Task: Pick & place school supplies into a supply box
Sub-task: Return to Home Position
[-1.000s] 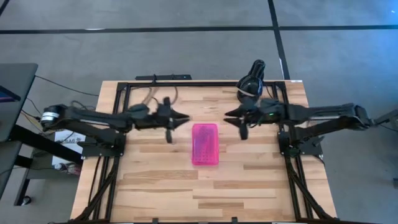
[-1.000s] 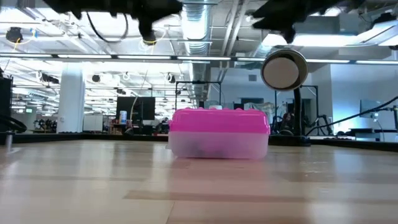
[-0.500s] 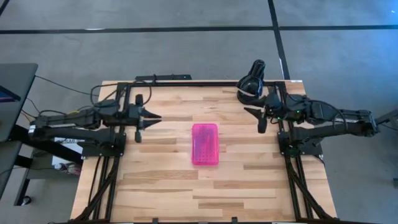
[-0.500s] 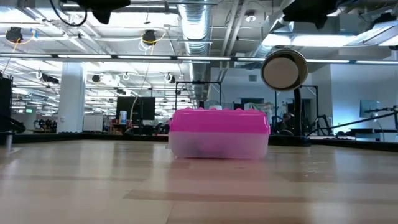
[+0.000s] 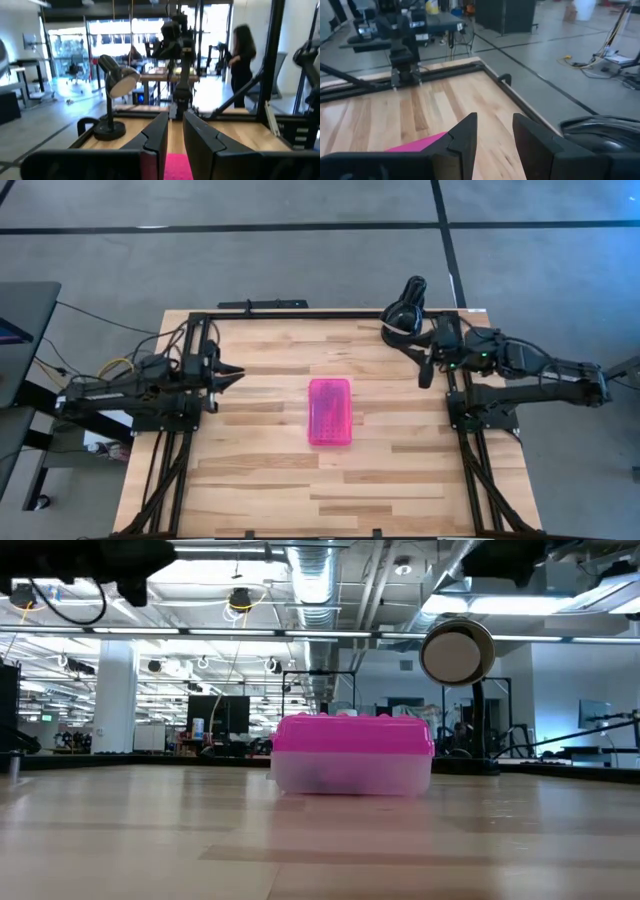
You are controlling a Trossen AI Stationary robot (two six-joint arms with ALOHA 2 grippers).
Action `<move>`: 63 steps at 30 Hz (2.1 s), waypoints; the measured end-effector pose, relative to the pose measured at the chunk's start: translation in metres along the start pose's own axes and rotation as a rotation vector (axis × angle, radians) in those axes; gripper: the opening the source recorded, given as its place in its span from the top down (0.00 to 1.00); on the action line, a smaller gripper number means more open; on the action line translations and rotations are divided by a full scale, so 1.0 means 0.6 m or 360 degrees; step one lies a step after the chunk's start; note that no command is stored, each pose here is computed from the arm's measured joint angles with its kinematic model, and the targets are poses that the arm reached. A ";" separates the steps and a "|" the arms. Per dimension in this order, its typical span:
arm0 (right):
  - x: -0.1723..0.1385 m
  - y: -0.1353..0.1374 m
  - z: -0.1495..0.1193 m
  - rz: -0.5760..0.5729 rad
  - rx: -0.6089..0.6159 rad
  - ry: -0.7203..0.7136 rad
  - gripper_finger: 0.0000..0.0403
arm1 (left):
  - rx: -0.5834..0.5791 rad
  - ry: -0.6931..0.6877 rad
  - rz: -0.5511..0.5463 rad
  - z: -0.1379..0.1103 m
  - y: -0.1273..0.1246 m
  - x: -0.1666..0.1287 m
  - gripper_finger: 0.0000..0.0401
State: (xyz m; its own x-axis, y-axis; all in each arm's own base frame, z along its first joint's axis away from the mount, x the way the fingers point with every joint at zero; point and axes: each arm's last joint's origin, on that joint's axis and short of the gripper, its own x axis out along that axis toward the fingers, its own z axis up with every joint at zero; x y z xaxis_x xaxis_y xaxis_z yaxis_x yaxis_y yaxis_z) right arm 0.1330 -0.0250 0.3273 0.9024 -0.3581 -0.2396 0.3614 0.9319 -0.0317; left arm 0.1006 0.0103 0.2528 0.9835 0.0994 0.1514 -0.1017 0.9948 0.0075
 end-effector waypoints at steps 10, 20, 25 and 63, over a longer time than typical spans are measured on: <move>-0.056 -0.016 -0.003 0.0003 0.0033 -0.0101 0.70 | -0.0004 -0.0151 0.0054 -0.034 0.001 -0.039 0.86; -0.084 -0.025 -0.054 -0.0030 0.0235 -0.0138 0.70 | -0.0189 -0.0203 0.0040 -0.094 0.000 -0.027 0.86; -0.110 -0.032 -0.068 -0.0041 0.0323 -0.0290 0.70 | -0.0214 -0.0163 0.0065 -0.101 -0.001 -0.025 0.86; -0.108 -0.021 -0.133 0.0341 0.0145 -0.0481 0.70 | -0.0306 0.0090 0.0166 -0.129 0.001 -0.025 0.86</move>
State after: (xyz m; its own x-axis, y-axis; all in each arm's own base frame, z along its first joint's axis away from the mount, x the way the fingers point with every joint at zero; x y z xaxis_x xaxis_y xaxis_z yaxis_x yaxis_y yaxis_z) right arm 0.0511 -0.0089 0.2656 0.9833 -0.1693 0.0662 0.1641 0.9834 0.0777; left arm 0.0972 0.0111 0.1740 0.9764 0.1979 0.0860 -0.1783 0.9645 -0.1946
